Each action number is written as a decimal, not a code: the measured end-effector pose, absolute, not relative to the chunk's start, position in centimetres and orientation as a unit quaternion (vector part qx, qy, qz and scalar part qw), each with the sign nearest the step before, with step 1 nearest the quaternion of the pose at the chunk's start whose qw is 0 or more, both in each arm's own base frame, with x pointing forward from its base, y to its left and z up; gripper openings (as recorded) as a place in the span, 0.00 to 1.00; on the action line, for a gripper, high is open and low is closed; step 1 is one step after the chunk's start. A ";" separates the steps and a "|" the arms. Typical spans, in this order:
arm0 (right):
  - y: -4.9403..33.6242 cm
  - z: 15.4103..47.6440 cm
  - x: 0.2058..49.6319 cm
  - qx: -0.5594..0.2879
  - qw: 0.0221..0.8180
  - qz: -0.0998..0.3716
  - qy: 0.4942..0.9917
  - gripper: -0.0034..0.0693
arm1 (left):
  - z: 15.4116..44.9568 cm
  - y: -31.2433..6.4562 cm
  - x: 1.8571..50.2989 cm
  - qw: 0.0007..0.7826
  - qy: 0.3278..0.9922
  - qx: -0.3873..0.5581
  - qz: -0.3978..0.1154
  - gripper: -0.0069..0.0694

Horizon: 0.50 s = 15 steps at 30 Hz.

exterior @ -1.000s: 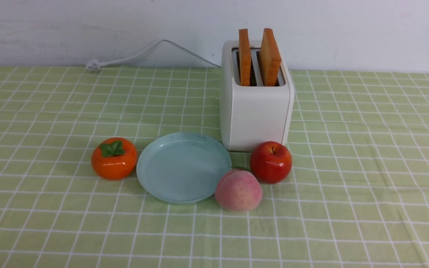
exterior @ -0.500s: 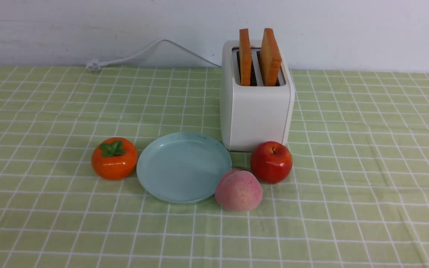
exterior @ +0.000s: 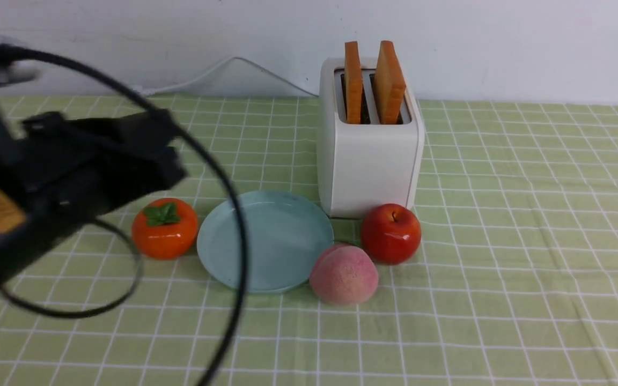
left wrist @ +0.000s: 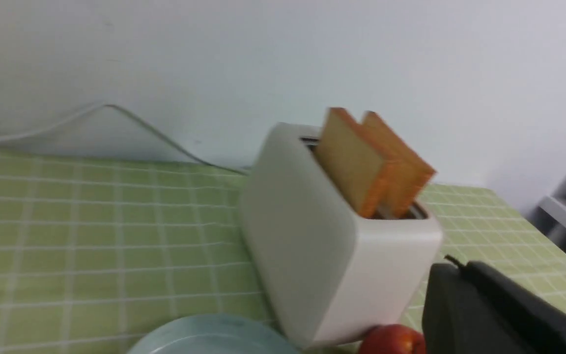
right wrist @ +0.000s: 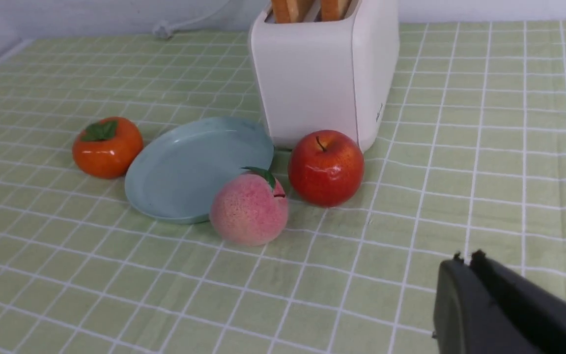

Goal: Take toasted bread from bread machine on green coffee tablecloth place on plate.
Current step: 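Reach for a toast slice standing in the toaster with the left gripper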

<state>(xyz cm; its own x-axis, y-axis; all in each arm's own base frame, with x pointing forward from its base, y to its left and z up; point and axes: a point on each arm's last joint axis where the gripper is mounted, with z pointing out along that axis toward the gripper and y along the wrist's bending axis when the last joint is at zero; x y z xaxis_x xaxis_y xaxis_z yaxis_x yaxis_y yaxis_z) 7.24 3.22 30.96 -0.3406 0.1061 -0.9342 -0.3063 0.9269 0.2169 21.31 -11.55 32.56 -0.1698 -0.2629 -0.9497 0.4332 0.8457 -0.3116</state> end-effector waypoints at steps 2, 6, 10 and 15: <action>3.2 31.1 7.3 -0.067 0.574 0.178 0.796 0.07 | 32.2 -13.3 22.8 0.645 0.708 0.075 -0.277 0.07; 3.2 31.2 7.3 -0.075 0.580 0.171 0.793 0.07 | 29.8 -17.3 27.9 0.648 0.702 0.083 -0.284 0.15; 3.2 31.1 7.2 -0.082 0.580 0.169 0.793 0.07 | 27.4 -19.7 31.8 0.636 0.714 0.081 -0.281 0.34; 3.2 31.1 7.2 -0.089 0.582 0.163 0.792 0.08 | 24.9 -23.1 36.9 0.642 0.707 0.099 -0.280 0.66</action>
<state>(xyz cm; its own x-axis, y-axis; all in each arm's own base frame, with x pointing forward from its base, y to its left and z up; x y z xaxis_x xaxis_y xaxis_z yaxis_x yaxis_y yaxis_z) 7.23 3.23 31.13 -0.3077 0.0479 -0.9503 -0.3314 0.9308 0.1542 36.85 -23.08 24.95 -0.1548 -0.2197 -0.9632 0.4991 0.8240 -0.2682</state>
